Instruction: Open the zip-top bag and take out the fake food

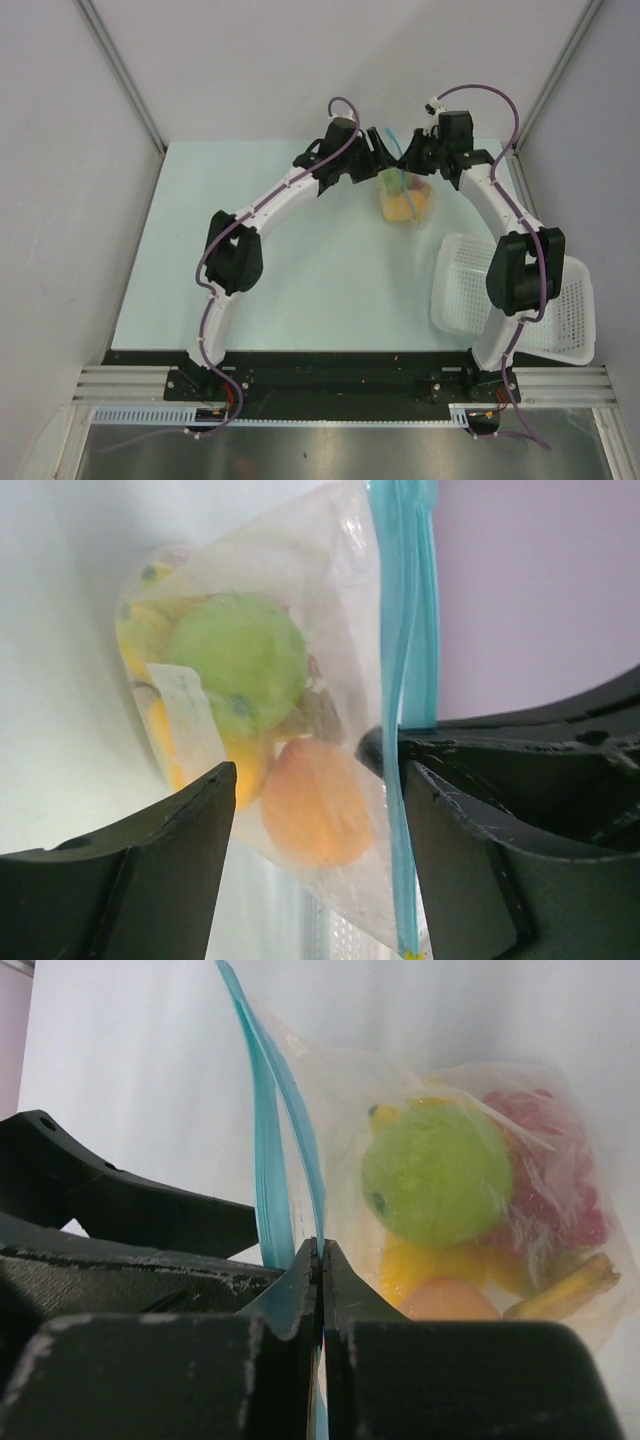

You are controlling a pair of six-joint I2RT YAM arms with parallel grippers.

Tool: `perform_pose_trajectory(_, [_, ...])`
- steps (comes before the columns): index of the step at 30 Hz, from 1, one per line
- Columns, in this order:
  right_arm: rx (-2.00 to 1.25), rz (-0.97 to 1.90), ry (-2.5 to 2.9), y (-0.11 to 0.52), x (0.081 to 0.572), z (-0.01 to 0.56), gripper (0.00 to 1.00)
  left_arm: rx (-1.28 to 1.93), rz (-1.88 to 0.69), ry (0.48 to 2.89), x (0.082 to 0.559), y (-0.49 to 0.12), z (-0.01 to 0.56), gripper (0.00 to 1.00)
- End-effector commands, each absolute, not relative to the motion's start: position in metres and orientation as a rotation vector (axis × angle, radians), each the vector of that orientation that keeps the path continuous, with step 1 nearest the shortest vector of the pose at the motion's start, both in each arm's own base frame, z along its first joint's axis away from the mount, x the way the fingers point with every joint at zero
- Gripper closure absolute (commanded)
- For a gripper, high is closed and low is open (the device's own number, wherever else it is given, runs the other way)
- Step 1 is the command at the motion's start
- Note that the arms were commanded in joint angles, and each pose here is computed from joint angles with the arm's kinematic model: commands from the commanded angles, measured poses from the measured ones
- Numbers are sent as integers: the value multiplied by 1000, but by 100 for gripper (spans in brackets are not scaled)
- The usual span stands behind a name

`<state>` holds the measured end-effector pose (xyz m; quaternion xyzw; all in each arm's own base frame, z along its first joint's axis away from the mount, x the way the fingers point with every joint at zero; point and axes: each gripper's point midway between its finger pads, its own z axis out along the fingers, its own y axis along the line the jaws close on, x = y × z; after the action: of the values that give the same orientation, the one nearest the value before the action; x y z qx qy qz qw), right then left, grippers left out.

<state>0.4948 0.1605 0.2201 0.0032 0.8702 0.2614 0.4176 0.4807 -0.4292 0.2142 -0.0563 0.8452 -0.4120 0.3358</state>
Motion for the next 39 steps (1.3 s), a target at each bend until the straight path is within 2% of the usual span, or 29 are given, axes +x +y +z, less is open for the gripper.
perform_pose_trajectory(1, [-27, 697, 2094, 173, 494, 254, 100, -158, -1047, 2188, 487, -429, 222, 28])
perform_pose_trajectory(5, [-50, 682, 2102, 177, 488, 254, 100, -174, -1033, 2218, 492, -432, 211, 32])
perform_pose_trajectory(7, [-62, 672, 2107, 180, 486, 253, 100, -172, -1046, 2213, 494, -437, 212, 31])
perform_pose_trajectory(8, [-72, 661, 2114, 182, 484, 252, 100, -173, -1046, 2213, 494, -438, 213, 26])
perform_pose_trajectory(12, [-79, 658, 2112, 186, 482, 252, 100, -162, -1010, 2215, 492, -436, 211, 26])
perform_pose_trajectory(14, [-80, 653, 2105, 188, 483, 254, 100, -171, -972, 2234, 493, -432, 204, 30])
perform_pose_trajectory(17, [-82, 660, 2092, 192, 486, 259, 100, -163, -977, 2245, 493, -433, 198, 43])
perform_pose_trajectory(19, [-89, 647, 2096, 195, 488, 259, 100, -162, -989, 2240, 495, -436, 198, 63])
perform_pose_trajectory(21, [-87, 634, 2081, 193, 492, 266, 100, -149, -1014, 2241, 495, -440, 199, 69])
perform_pose_trajectory(22, [-72, 608, 2084, 190, 493, 265, 100, -145, -1016, 2245, 494, -440, 199, 77])
perform_pose_trajectory(23, [-73, 594, 2075, 187, 495, 269, 100, -139, -1022, 2242, 493, -440, 202, 80])
perform_pose_trajectory(25, [-68, 506, 2067, 174, 501, 272, 100, -118, -1016, 2248, 490, -438, 205, 100])
perform_pose_trajectory(31, [-38, 139, 2087, 106, 515, 266, 100, -77, -961, 2197, 494, -416, 234, 100])
perform_pose_trajectory(37, [-31, 23, 2136, 70, 513, 260, 100, 2, -979, 2156, 487, -413, 260, 100])
perform_pose_trajectory(39, [-16, 4, 2168, 64, 511, 259, 88, 29, -1014, 2122, 486, -416, 269, 100])
